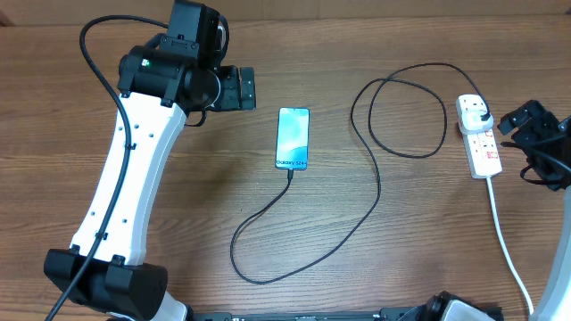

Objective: Plug charger to phone and switch on socket

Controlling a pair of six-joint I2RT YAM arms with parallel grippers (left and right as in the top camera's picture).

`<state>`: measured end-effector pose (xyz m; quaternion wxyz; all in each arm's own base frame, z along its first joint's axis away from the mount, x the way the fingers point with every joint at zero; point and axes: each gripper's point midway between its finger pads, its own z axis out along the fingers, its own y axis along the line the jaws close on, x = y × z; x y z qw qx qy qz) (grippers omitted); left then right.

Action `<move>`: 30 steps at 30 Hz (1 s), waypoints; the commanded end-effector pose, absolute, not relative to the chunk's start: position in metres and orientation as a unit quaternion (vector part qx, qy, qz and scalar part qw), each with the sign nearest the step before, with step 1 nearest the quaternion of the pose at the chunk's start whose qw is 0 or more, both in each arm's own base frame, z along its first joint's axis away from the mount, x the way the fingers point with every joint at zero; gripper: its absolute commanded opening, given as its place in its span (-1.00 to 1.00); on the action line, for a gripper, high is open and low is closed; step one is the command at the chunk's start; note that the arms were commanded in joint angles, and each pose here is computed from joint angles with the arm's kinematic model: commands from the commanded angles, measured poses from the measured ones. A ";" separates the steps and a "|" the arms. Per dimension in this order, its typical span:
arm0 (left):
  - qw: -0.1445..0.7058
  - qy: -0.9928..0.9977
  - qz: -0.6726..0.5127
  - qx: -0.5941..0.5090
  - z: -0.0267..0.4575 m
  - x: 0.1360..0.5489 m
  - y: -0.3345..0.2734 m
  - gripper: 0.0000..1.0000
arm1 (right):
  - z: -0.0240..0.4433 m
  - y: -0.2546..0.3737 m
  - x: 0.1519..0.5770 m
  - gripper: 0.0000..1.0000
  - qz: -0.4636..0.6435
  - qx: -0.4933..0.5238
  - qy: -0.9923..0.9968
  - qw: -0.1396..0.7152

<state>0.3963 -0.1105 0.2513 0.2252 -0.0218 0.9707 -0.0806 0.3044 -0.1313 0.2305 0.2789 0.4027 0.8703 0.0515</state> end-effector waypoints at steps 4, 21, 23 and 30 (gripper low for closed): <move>0.225 0.971 -0.076 -0.023 0.251 0.397 -0.110 0.99 | 0.241 -0.134 0.309 1.00 0.048 0.401 0.866 0.294; 0.225 0.971 -0.076 -0.023 0.251 0.397 -0.110 0.99 | 0.241 -0.134 0.309 1.00 0.048 0.401 0.866 0.294; 0.224 0.971 -0.077 -0.023 0.251 0.397 -0.110 0.99 | 0.241 -0.134 0.309 0.99 0.048 0.401 0.866 0.294; 0.224 0.972 -0.072 -0.024 0.249 0.398 -0.109 0.99 | 0.241 -0.134 0.309 1.00 0.048 0.401 0.866 0.294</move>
